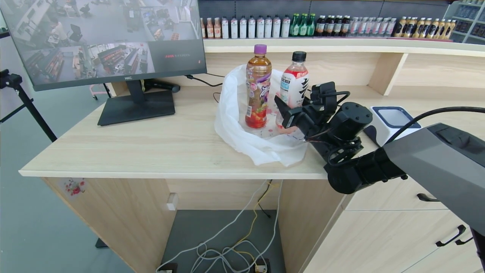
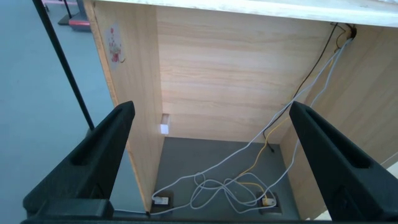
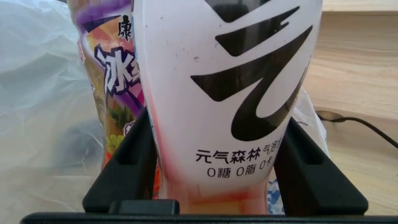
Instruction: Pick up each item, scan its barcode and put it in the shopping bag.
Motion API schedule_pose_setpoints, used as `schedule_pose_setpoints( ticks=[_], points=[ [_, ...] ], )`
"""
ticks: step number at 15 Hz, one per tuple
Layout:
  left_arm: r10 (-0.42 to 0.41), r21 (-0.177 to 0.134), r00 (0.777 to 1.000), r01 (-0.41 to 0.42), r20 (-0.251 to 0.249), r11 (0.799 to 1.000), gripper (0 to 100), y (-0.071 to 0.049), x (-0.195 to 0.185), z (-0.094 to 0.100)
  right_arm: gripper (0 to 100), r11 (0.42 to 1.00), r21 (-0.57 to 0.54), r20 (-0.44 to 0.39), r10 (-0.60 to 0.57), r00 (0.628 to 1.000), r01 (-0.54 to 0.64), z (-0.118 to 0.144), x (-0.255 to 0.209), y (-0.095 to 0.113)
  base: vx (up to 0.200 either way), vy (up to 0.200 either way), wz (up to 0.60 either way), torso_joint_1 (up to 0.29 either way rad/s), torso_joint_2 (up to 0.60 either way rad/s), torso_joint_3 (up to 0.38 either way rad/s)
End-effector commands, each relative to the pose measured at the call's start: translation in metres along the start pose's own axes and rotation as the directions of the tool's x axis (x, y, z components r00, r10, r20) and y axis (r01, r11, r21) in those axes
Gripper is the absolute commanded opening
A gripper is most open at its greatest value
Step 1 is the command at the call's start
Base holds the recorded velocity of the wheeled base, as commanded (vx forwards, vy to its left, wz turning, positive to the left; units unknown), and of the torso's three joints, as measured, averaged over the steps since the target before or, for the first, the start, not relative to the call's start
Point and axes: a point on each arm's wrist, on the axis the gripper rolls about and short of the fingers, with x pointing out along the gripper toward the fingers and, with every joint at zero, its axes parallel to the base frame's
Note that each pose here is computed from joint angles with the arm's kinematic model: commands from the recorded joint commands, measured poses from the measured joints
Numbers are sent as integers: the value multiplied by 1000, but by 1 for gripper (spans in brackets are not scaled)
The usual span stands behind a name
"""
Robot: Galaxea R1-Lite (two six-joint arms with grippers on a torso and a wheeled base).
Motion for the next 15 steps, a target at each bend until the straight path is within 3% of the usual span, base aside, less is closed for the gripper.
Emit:
schedule_pose_setpoints(
  ticks=[1, 7, 8, 15],
  points=[
    [0, 0, 1000, 0, 1, 1000, 100, 0, 0, 0, 0, 1000, 0, -8, 1, 1000, -1, -4, 0, 0, 0, 0, 0, 0, 0, 0],
    [0, 0, 1000, 0, 1, 1000, 100, 0, 0, 0, 0, 1000, -2, -2, -1, 1000, 1, -3, 0, 0, 0, 0, 0, 0, 0, 0],
    [0, 0, 1000, 0, 1, 1000, 100, 0, 0, 0, 100, 1000, -2, 1, -2, 1000, 2, -2, 1, 0, 0, 0, 0, 0, 0, 0],
    [0, -1, 1000, 0, 0, 1000, 100, 0, 0, 0, 100, 1000, -3, 60, -12, 998, 12, 8, -1, -1, 0, 0, 0, 0, 0, 0]
  ],
)
